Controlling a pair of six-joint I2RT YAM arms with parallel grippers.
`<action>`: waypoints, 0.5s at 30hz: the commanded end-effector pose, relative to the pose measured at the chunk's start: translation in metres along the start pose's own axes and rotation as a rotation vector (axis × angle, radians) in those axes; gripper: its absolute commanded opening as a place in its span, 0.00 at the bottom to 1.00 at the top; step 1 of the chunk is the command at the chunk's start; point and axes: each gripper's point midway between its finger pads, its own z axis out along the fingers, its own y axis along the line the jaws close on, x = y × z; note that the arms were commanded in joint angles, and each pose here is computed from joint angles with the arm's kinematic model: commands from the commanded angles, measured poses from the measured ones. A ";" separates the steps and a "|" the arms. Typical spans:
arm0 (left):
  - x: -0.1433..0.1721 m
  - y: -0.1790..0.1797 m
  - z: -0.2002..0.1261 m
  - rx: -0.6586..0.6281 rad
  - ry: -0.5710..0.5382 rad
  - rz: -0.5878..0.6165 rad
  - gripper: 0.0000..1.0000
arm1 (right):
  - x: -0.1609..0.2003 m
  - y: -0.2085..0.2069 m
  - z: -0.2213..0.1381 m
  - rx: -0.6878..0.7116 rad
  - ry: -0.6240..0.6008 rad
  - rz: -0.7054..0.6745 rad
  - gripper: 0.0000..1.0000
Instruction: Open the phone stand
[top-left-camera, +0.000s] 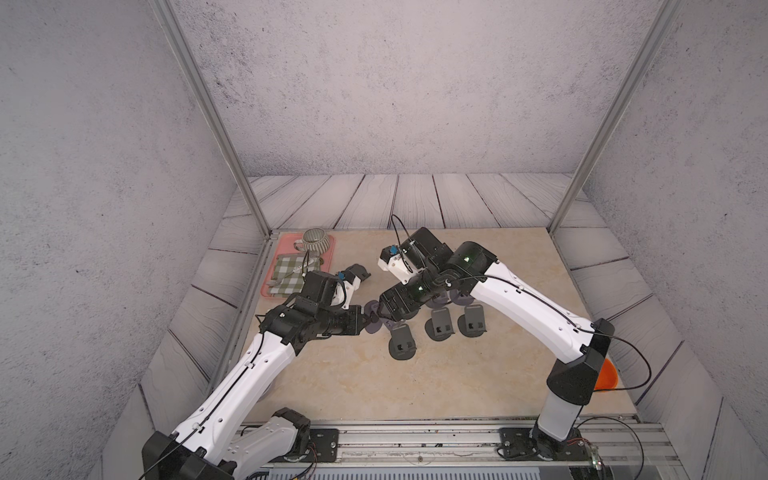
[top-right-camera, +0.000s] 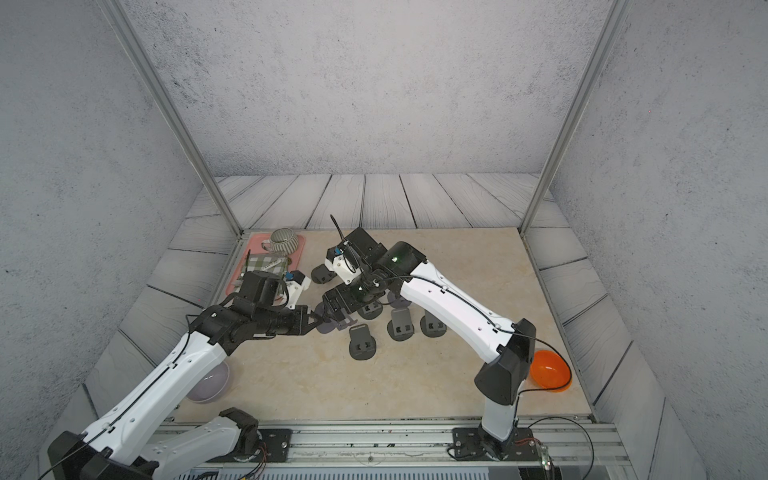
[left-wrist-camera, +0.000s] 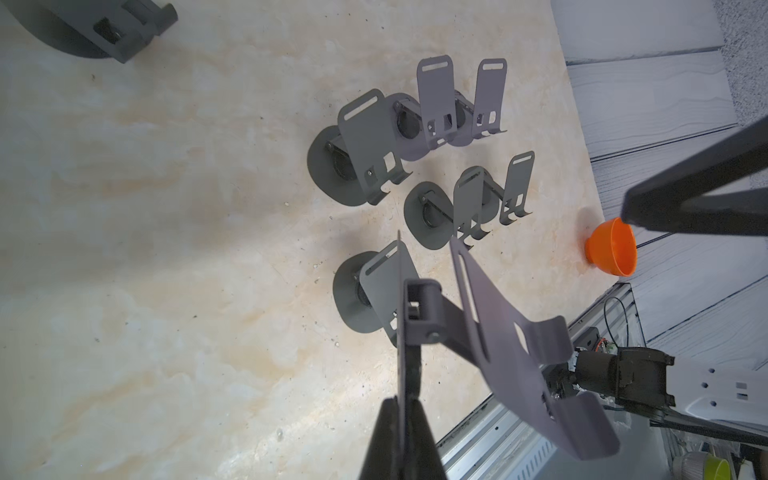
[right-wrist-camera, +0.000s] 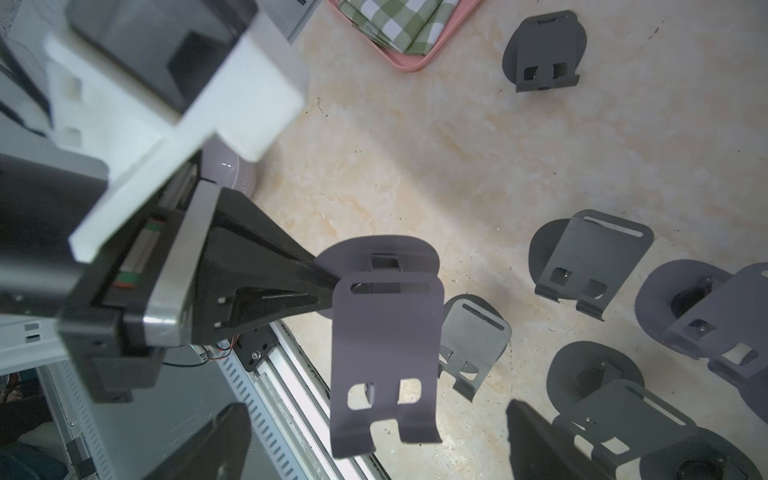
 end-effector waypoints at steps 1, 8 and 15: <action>0.003 -0.009 -0.006 0.037 -0.009 0.033 0.00 | 0.002 0.002 0.017 -0.038 0.049 0.007 0.99; 0.003 -0.014 -0.012 0.053 -0.020 0.039 0.00 | -0.002 0.003 0.036 -0.068 0.066 0.033 0.99; 0.004 -0.015 -0.016 0.059 -0.029 0.042 0.00 | -0.009 0.010 0.041 -0.115 0.053 0.048 0.90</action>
